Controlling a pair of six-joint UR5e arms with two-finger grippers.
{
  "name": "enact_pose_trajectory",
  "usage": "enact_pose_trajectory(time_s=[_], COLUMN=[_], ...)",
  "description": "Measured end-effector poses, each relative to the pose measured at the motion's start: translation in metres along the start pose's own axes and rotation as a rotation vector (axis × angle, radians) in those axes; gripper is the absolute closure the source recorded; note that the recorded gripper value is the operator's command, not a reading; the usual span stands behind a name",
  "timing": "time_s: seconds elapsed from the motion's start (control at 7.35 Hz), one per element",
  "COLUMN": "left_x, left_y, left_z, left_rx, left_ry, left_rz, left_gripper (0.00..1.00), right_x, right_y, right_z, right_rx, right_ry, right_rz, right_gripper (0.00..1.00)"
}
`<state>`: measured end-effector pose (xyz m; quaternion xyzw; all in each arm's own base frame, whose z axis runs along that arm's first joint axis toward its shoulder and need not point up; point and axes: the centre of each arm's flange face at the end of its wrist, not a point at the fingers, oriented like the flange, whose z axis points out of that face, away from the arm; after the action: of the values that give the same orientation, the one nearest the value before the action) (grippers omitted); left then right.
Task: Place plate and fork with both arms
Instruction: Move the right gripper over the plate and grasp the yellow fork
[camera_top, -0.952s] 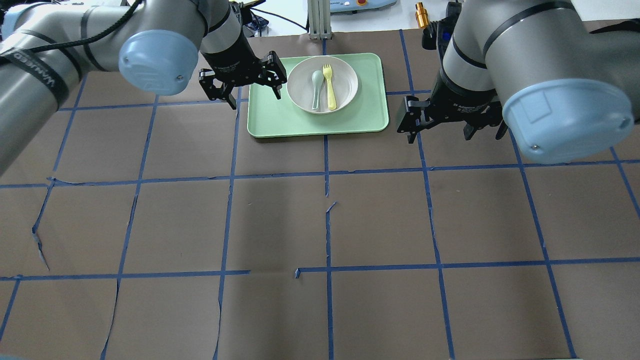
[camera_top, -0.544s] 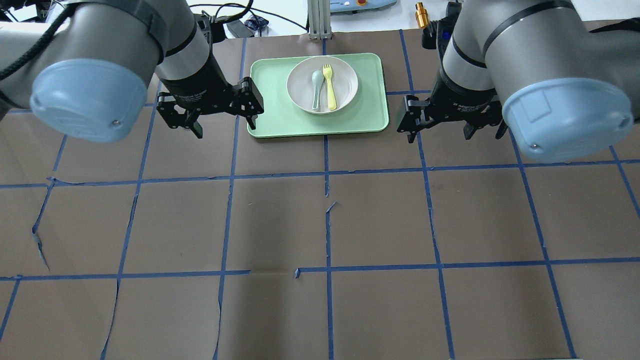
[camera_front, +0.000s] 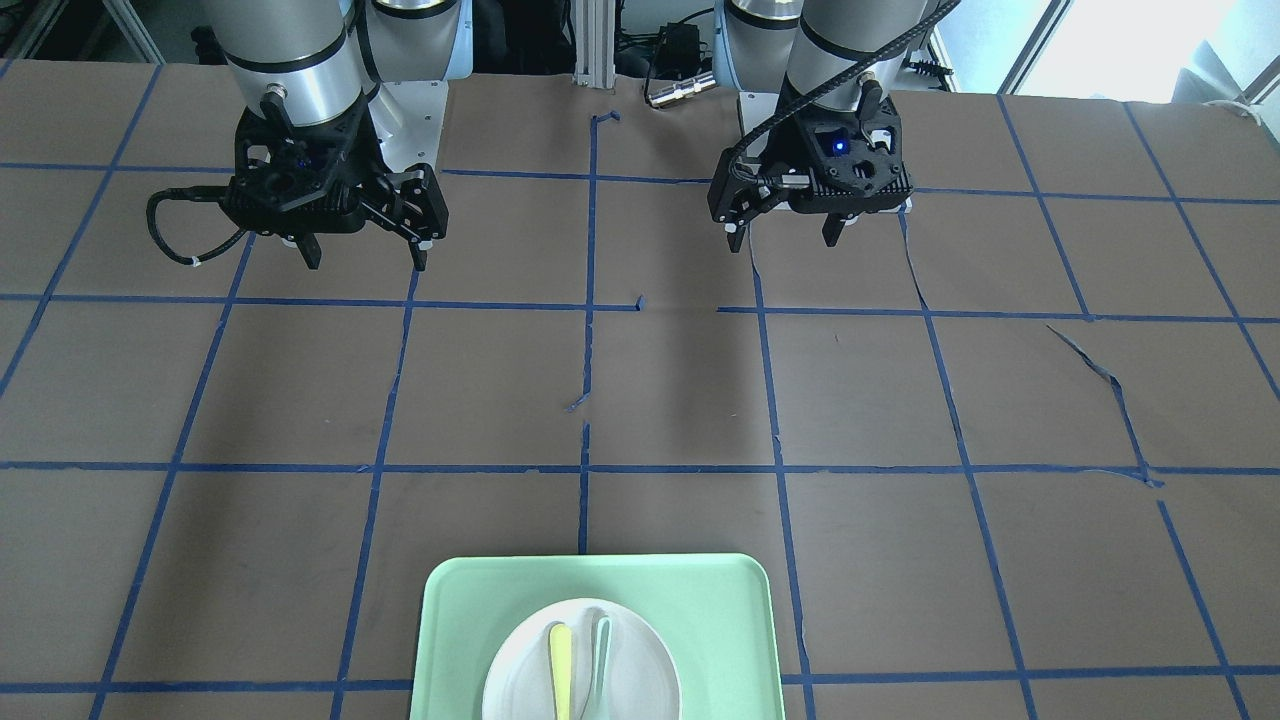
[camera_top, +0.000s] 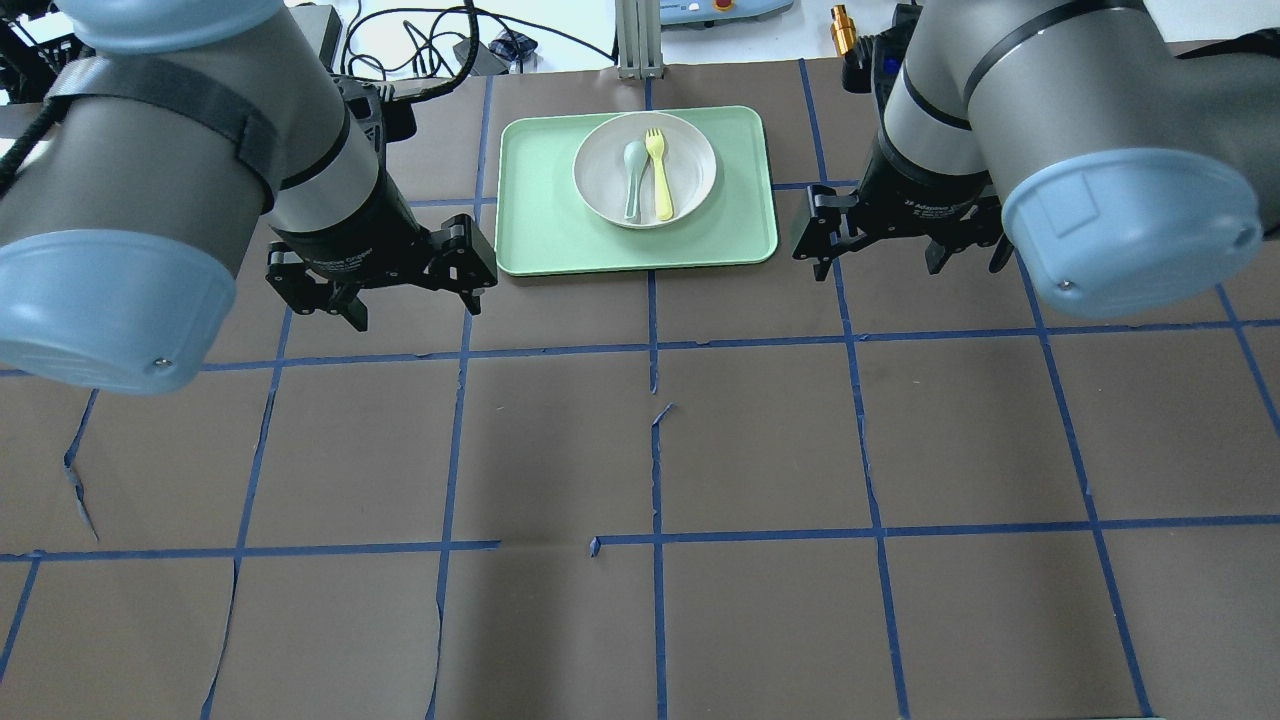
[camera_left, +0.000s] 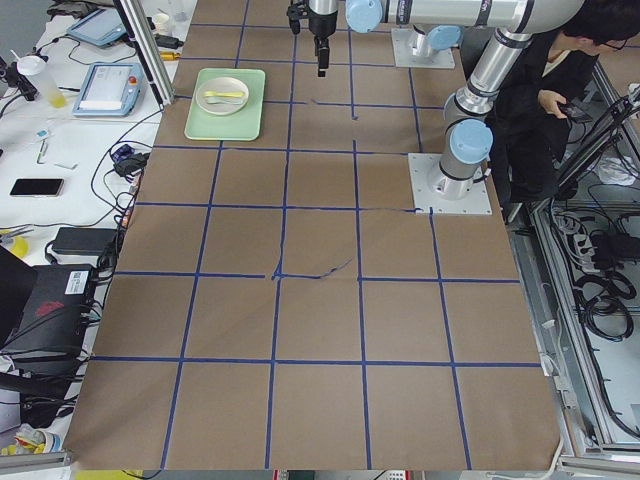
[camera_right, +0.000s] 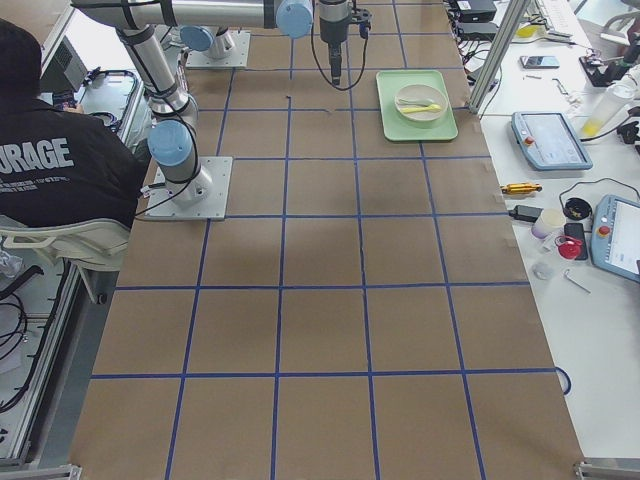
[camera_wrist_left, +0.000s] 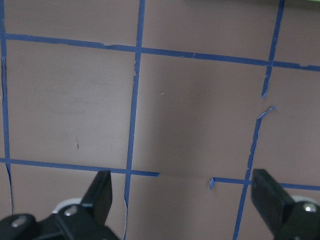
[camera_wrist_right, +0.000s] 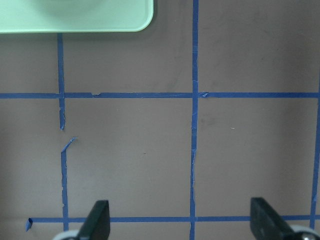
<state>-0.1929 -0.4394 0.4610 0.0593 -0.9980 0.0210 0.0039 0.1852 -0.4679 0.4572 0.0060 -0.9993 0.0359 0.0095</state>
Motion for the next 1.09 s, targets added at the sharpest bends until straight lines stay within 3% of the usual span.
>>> enact_pose_trajectory(time_s=[0.14,0.41,0.95,1.09], left_x=[-0.001,-0.001,-0.002,-0.001], left_y=[0.0,-0.001,-0.002,-0.002], left_z=[0.0,-0.001,0.002,0.004], left_rx=[0.001,0.002,-0.003,-0.006], left_ry=[-0.001,-0.001,-0.003,-0.003], left_rz=[0.002,0.001,0.0,-0.001], left_gripper=[0.0,0.0,0.0,0.0], right_x=[-0.004,-0.022,-0.095,-0.115], right_y=[-0.022,-0.102,-0.228,-0.248], right_z=[0.004,0.022,0.125,0.155], right_rx=[-0.003,-0.002,0.058,0.062], right_ry=[-0.001,-0.004,-0.027,-0.031], right_rz=[-0.003,-0.01,0.007,0.01], right_gripper=[0.0,0.0,0.02,0.29])
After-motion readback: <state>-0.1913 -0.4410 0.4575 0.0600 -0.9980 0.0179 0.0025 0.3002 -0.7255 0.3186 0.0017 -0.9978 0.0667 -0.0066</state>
